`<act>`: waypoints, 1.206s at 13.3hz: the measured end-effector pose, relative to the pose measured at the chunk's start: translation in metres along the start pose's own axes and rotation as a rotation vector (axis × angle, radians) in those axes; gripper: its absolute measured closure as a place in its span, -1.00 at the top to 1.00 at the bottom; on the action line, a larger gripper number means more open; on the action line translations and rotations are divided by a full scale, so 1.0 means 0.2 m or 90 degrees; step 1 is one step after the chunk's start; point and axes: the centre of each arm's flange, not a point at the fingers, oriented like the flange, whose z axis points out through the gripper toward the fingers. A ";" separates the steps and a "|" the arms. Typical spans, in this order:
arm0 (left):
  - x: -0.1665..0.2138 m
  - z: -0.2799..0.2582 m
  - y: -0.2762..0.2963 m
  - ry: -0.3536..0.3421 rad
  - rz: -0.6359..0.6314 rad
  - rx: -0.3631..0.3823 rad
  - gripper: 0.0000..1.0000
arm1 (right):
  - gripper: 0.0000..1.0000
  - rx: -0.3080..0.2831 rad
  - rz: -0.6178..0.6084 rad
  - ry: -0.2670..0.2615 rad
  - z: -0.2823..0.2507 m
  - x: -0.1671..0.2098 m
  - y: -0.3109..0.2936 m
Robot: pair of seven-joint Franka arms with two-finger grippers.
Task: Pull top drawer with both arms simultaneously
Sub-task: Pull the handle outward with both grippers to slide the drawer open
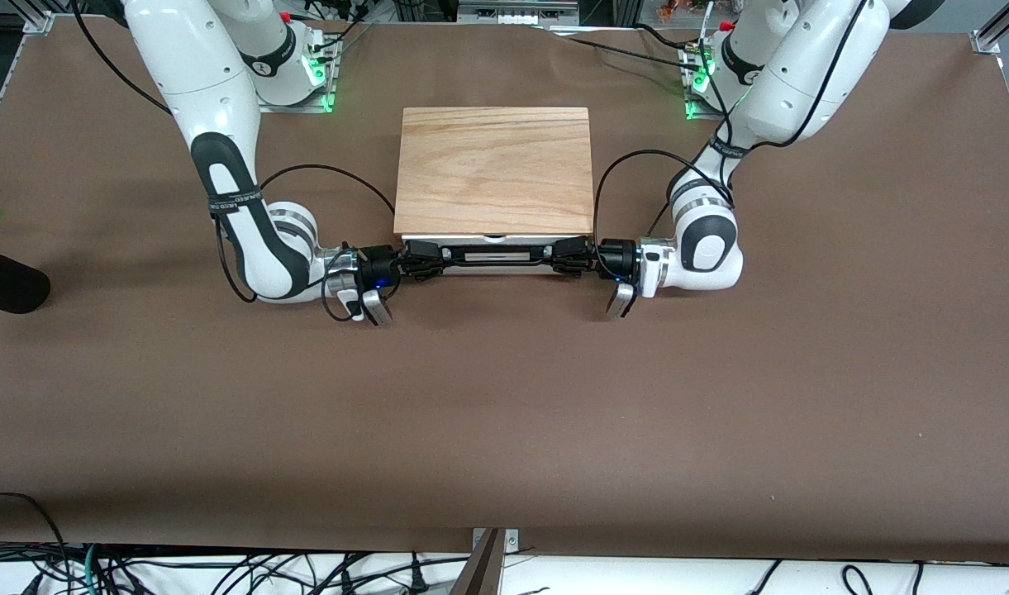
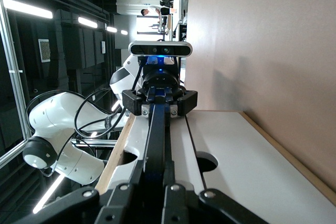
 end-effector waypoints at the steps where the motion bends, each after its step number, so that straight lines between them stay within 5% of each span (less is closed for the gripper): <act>1: 0.00 0.00 0.00 0.004 -0.001 -0.002 -0.64 | -0.65 -0.001 0.001 -0.002 0.00 0.01 0.00; 8: 0.07 -0.01 -0.01 0.013 0.004 -0.004 -0.64 | -0.65 -0.010 0.009 -0.029 -0.01 0.13 -0.02; 16: 0.21 -0.03 -0.03 0.022 0.001 -0.019 -0.64 | -0.65 -0.022 0.008 -0.013 -0.03 0.26 -0.03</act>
